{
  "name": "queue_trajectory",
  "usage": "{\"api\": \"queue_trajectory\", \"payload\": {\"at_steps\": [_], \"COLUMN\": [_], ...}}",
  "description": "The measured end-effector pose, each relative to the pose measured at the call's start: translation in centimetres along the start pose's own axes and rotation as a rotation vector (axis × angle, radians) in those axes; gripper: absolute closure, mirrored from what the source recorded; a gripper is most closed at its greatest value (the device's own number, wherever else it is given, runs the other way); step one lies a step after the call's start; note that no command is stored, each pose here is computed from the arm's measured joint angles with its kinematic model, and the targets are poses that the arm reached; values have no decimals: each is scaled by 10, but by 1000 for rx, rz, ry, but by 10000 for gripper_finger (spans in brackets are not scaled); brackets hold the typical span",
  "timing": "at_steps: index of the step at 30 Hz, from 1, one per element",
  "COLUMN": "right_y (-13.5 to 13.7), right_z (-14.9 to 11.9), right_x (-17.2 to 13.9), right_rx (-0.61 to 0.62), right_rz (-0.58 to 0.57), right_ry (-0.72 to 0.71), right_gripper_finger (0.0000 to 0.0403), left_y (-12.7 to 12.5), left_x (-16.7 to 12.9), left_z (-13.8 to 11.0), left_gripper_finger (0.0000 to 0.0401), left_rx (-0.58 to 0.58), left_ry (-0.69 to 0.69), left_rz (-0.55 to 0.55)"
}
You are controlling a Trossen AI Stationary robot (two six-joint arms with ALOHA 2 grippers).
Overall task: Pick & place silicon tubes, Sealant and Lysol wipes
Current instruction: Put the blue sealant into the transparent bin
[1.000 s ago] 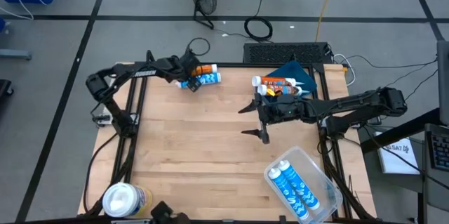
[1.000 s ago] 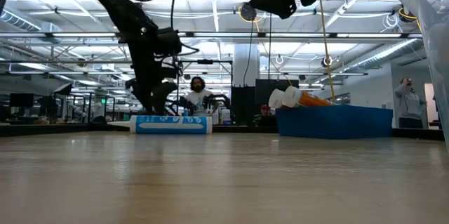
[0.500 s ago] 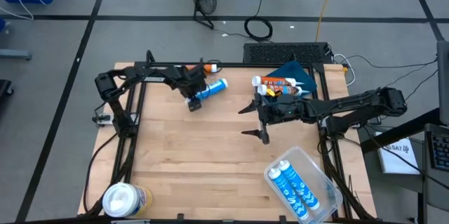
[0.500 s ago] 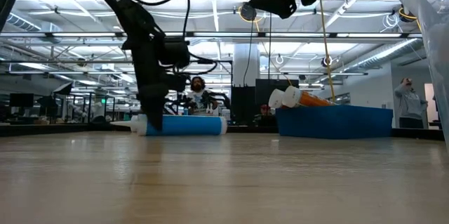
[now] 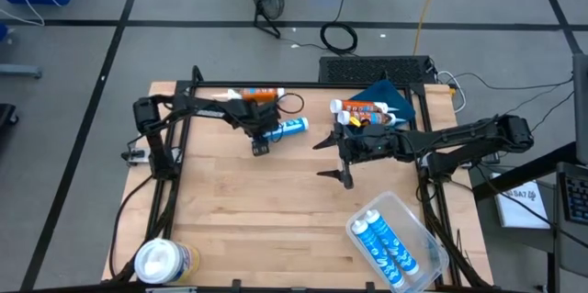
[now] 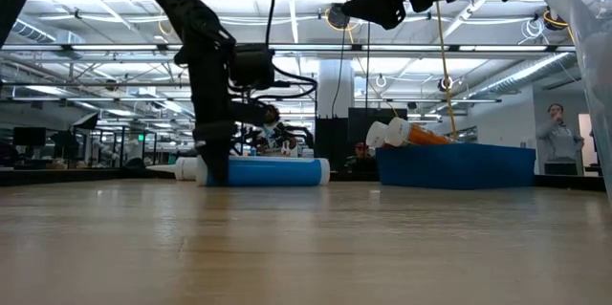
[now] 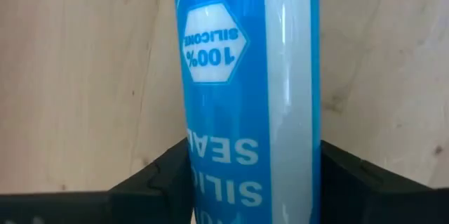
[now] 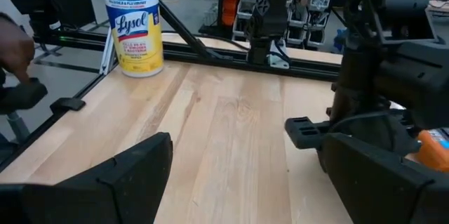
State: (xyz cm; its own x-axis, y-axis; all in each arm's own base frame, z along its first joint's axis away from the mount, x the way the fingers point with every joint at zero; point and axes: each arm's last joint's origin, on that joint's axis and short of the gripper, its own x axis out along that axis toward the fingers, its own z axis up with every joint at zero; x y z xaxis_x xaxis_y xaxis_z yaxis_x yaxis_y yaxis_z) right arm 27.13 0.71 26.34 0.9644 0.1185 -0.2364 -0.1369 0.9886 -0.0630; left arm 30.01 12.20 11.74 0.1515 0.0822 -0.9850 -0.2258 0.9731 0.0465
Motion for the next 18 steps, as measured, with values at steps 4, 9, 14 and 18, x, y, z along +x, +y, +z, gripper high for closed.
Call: {"api": "queue_trajectory", "payload": {"at_steps": [4, 9, 14, 18], "right_y": [0, 1, 2, 2], "right_z": [-1, -13, -18, -18], "right_x": [0, -1, -1, 4], "right_rx": [40, 125, 136, 127], "right_rz": [0, 5, -13, -92], "right_ry": [11, 134, 179, 163], "right_gripper_finger": [57, 57, 57, 57], "left_y": [-10, -30, -58, -80], "left_x": [3, -29, -87, -121], "left_z": [0, -5, -8, -15], "left_gripper_finger": [182, 182, 182, 182], "left_rx": [47, 74, 147, 216], "left_ry": [31, -23, -216, -356], "left_rz": [47, 138, 143, 193]}}
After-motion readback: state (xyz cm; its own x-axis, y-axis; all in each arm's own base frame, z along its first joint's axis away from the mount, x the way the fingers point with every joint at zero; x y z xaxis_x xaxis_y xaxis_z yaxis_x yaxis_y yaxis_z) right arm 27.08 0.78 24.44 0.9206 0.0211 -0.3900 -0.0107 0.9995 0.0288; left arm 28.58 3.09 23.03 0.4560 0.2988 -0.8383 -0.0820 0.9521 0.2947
